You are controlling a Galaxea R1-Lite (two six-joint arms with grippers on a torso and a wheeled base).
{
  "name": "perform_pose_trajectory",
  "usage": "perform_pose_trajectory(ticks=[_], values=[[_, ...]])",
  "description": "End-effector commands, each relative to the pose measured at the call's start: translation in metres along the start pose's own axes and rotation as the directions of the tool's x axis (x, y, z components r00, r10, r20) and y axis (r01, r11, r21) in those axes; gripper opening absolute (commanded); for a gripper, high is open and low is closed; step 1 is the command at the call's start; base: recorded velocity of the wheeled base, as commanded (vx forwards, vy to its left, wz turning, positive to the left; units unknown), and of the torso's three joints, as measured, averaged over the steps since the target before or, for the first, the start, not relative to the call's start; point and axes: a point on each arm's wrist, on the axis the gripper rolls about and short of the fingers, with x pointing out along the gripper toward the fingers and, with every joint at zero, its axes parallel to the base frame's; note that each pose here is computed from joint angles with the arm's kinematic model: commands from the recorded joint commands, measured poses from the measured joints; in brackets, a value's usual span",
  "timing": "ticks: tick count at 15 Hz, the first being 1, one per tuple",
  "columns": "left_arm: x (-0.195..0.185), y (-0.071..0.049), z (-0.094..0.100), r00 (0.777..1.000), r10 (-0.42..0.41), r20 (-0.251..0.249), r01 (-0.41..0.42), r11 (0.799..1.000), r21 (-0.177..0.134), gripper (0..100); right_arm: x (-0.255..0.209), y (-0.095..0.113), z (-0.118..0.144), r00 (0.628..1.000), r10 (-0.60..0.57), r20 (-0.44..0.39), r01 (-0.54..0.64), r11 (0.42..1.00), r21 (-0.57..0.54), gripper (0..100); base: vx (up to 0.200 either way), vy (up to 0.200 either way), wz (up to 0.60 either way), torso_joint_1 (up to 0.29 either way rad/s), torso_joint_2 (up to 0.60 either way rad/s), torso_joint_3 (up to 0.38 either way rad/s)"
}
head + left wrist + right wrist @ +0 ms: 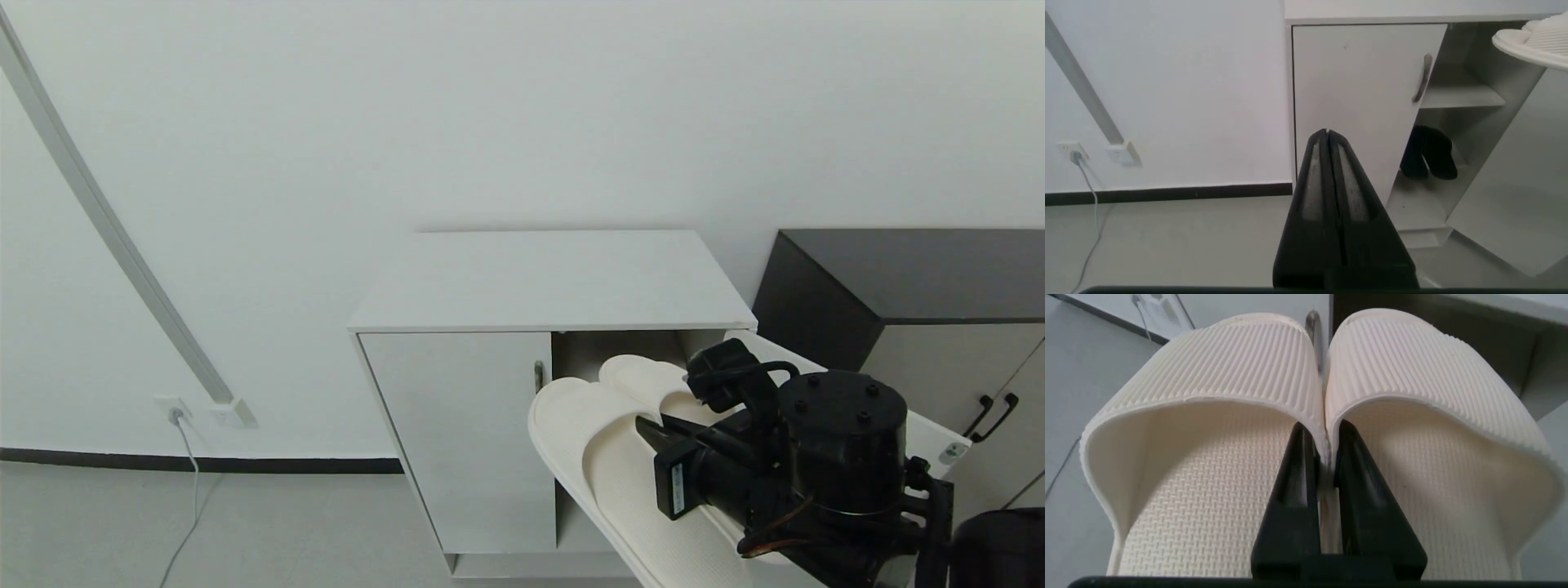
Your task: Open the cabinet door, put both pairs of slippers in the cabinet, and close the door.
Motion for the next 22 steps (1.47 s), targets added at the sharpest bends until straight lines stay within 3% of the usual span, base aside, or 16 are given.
perform_pose_trajectory(ticks=[1,22], values=[[0.000,0.000,0.000,1.000,-0.001,-0.001,0.001,1.000,0.000,0,0.000,0.000,-0.001,1.000,0.000,-0.004,0.000,1.000,-0.002,0,0.000,0.000,0.00,-0.217,0.51,0.290],[0.000,0.000,0.000,1.000,-0.001,0.001,0.001,1.000,0.000,0,0.007,-0.007,-0.012,1.000,-0.025,-0.002,0.025,1.000,0.005,0,0.000,0.000,0.00,-0.182,0.51,0.321]])
